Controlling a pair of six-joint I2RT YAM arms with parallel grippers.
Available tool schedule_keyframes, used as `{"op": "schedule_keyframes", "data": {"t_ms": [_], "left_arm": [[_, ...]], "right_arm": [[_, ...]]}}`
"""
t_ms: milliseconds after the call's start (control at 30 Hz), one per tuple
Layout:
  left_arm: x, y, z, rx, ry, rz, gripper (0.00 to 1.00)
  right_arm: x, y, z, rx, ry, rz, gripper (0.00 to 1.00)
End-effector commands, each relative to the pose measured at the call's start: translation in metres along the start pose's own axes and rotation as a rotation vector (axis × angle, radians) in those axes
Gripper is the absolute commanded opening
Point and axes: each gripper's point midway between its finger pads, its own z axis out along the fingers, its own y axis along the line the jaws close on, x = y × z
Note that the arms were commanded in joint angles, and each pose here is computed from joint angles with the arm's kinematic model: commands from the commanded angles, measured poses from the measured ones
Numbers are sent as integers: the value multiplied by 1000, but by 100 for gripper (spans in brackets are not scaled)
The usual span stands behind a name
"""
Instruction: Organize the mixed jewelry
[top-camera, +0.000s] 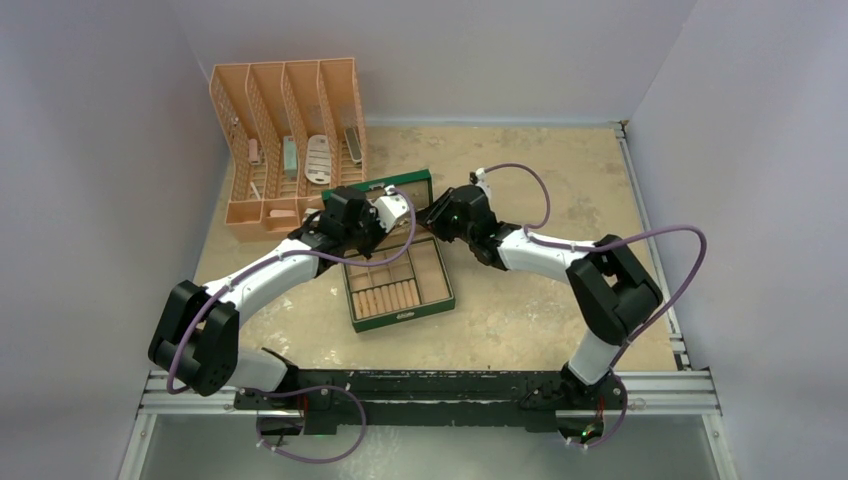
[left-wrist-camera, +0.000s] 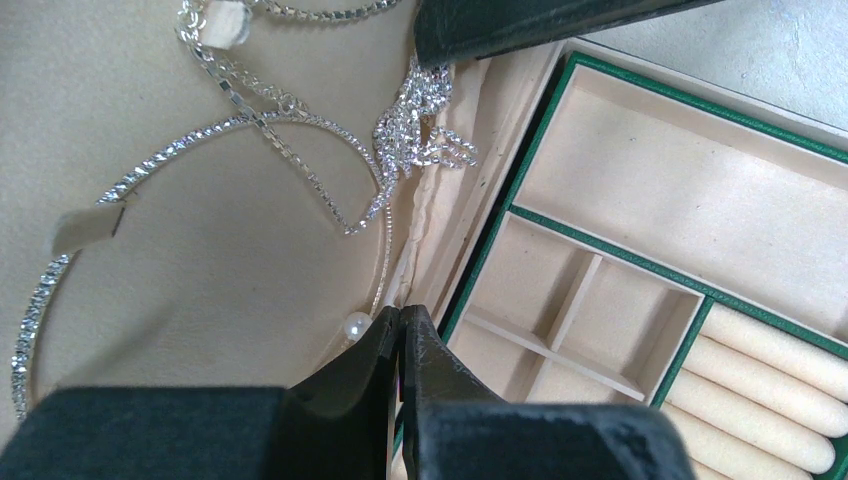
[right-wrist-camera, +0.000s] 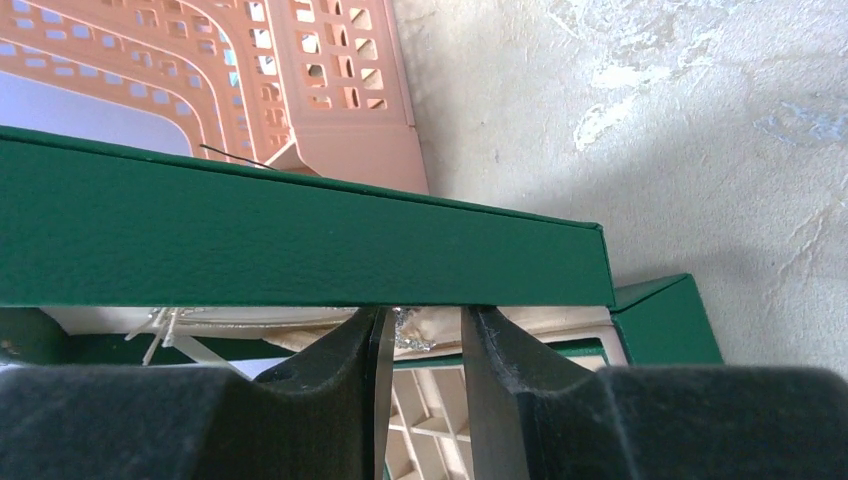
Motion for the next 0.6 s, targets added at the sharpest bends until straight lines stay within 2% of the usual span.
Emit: {"op": "schedule_keyframes", "data": {"t_ms": [0,233,433,567], "left_arm": [[-37,-6,-10,54,-117,22,0],[-38,-8,-10,66,-123,21,0],[-38,-11,-11,84,-128,22,0],[-38,-17,-11,116,-131,30,0]], "right_arm": [[-6,31,2,-88,-12,-43,32],[0,28,-1,-90,-12,-43,32],[7,35,-9,-136,-10,-77,36],[9,26,-2,-74,-5,-75,36]]}}
